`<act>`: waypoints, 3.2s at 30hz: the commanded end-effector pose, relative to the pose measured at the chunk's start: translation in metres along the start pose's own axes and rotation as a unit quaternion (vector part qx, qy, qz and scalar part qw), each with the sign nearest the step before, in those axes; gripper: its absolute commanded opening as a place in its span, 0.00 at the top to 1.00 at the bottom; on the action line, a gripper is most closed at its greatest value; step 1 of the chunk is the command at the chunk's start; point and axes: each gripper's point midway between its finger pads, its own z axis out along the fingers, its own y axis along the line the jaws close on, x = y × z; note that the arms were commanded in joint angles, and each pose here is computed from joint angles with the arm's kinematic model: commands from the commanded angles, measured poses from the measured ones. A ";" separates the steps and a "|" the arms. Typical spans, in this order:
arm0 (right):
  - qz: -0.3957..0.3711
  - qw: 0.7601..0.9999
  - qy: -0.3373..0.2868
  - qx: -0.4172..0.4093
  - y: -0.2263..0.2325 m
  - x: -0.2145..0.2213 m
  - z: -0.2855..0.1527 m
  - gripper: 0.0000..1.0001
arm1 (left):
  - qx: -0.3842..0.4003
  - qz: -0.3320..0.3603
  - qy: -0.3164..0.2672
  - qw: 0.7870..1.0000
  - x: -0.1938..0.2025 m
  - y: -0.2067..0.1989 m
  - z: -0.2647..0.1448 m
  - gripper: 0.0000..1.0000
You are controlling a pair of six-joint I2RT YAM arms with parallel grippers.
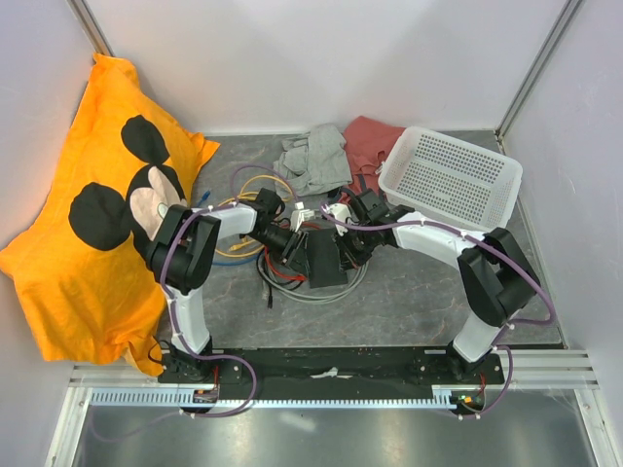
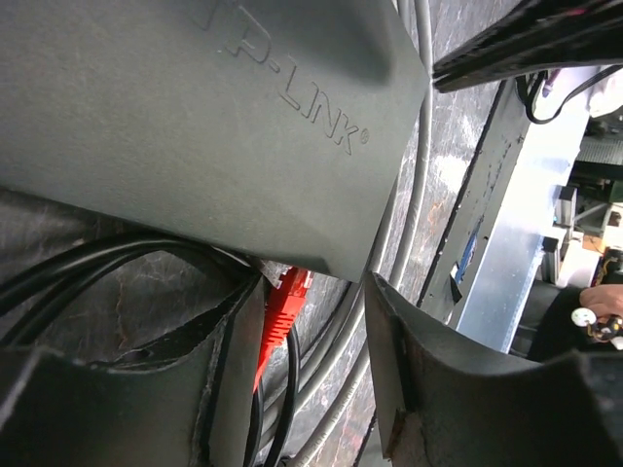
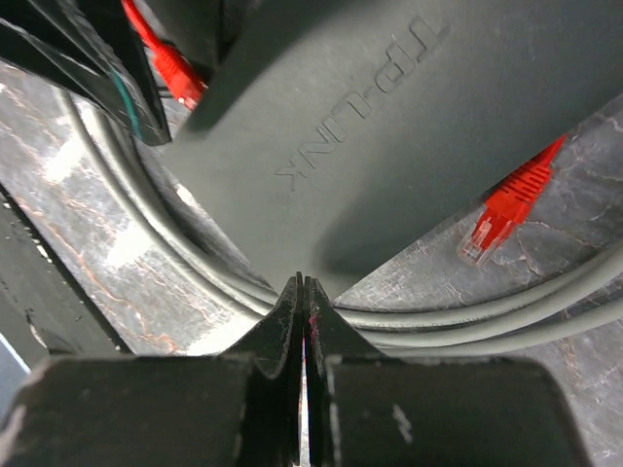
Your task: Pull the plug from the switch port
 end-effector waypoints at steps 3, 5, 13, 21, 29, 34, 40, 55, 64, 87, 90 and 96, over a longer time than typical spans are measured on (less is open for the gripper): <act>-0.002 1.000 0.008 0.002 -0.003 0.004 0.007 1.00 | 0.033 0.038 0.015 0.999 0.001 -0.003 0.004 0.50; 0.000 1.000 0.013 0.002 -0.004 0.007 0.009 1.00 | 0.048 0.045 0.019 0.998 0.004 -0.006 0.004 0.50; 0.001 1.000 0.023 0.007 -0.009 0.011 0.014 1.00 | 0.065 0.051 0.028 0.996 0.000 -0.006 0.005 0.54; 0.000 1.000 0.025 0.009 -0.011 0.011 0.018 1.00 | 0.042 0.036 0.043 0.998 0.003 0.004 0.009 0.62; 0.000 1.000 0.026 0.009 -0.010 0.010 0.019 1.00 | 0.015 -0.001 0.049 0.999 0.002 0.012 0.016 0.75; 0.000 1.000 0.028 0.013 -0.012 0.012 0.020 1.00 | 0.013 -0.052 0.049 0.997 -0.001 0.012 0.019 0.96; -0.005 0.999 0.029 0.017 -0.010 0.013 0.020 1.00 | -0.006 -0.068 0.052 0.996 -0.003 0.017 0.019 0.99; -0.005 0.998 0.048 0.036 -0.017 0.029 0.022 1.00 | -0.080 -0.079 0.101 0.989 0.021 0.034 0.005 0.98; -0.013 0.998 0.045 0.041 -0.018 0.027 0.021 1.00 | -0.087 -0.075 0.104 0.988 0.017 0.035 0.002 0.98; -0.016 0.998 0.050 0.046 -0.018 0.038 0.016 1.00 | -0.128 -0.052 0.137 0.981 0.025 0.043 -0.018 0.98; -0.014 0.998 0.052 0.046 -0.018 0.040 0.016 1.00 | -0.134 -0.048 0.143 0.979 0.024 0.044 -0.021 0.98; -0.014 0.997 0.055 0.046 -0.018 0.043 0.016 1.00 | -0.137 -0.044 0.147 0.979 0.025 0.045 -0.023 0.98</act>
